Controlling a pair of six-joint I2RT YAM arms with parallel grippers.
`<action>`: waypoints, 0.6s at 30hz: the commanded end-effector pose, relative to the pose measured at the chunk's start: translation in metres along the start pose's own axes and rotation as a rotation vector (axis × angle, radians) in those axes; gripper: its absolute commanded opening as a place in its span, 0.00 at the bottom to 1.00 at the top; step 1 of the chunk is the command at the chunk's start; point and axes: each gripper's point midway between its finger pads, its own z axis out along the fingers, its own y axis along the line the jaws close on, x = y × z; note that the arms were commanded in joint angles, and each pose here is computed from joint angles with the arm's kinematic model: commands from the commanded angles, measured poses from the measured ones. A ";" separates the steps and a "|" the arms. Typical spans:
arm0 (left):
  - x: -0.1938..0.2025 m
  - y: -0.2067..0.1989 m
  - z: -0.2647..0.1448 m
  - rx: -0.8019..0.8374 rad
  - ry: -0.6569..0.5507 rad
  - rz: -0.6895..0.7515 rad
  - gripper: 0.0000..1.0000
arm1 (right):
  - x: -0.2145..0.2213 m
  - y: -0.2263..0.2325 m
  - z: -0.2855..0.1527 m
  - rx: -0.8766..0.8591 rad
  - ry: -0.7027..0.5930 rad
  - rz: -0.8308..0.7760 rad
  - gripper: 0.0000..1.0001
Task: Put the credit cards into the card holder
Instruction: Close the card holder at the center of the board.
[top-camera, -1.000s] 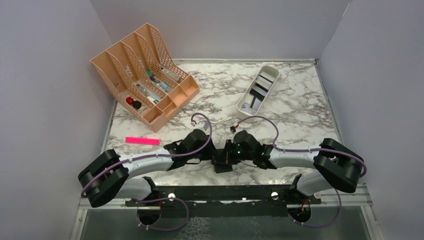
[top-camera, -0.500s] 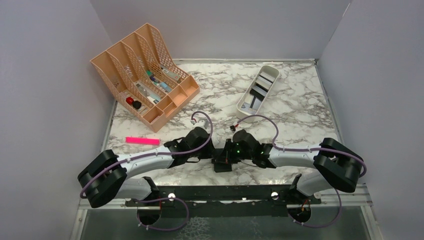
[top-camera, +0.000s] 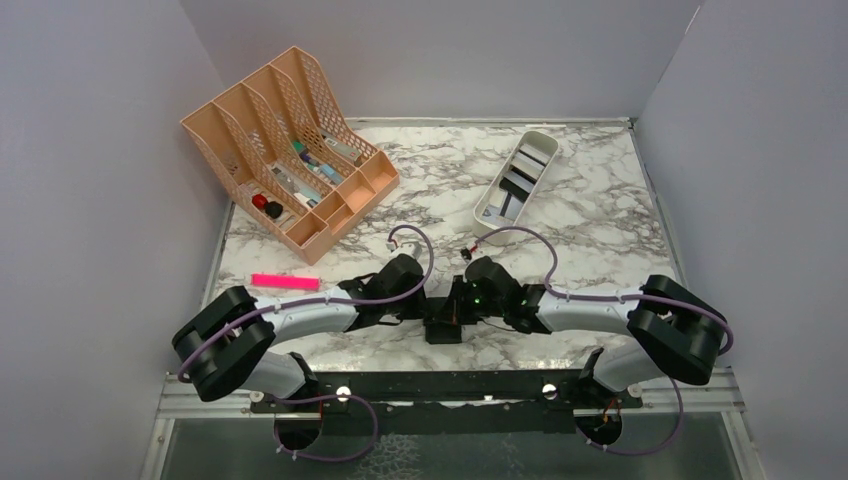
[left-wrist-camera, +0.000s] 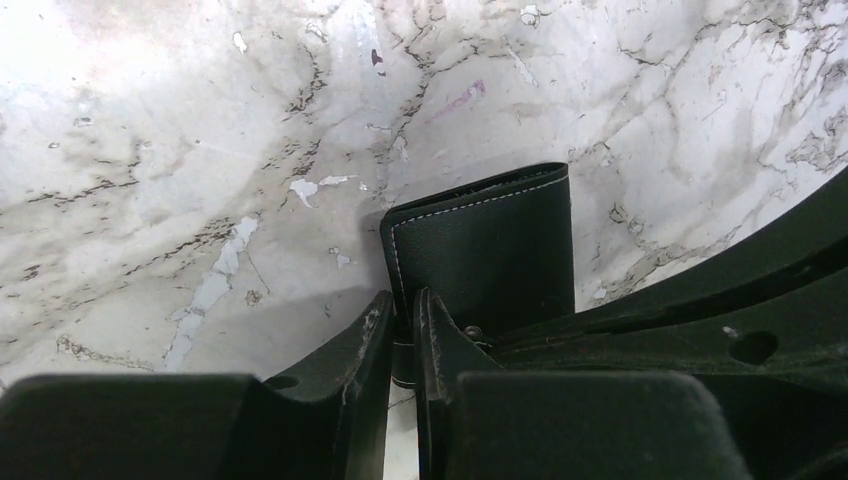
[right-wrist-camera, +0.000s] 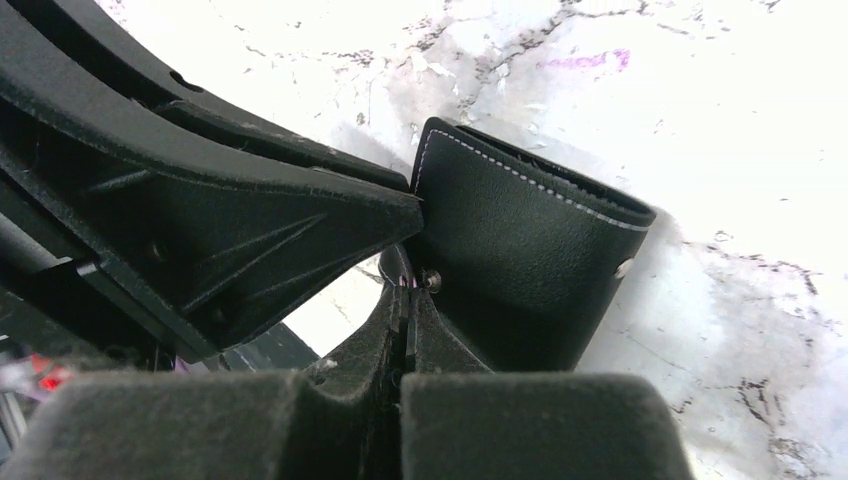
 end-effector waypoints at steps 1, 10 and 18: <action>-0.004 0.004 0.004 -0.022 -0.009 0.015 0.16 | -0.014 -0.005 0.001 0.033 -0.042 -0.015 0.01; -0.002 0.003 0.004 -0.006 -0.005 0.018 0.15 | -0.018 -0.014 0.008 0.066 -0.042 -0.015 0.01; 0.001 0.002 0.006 0.010 0.002 0.024 0.14 | -0.016 -0.028 0.010 0.113 -0.025 -0.018 0.01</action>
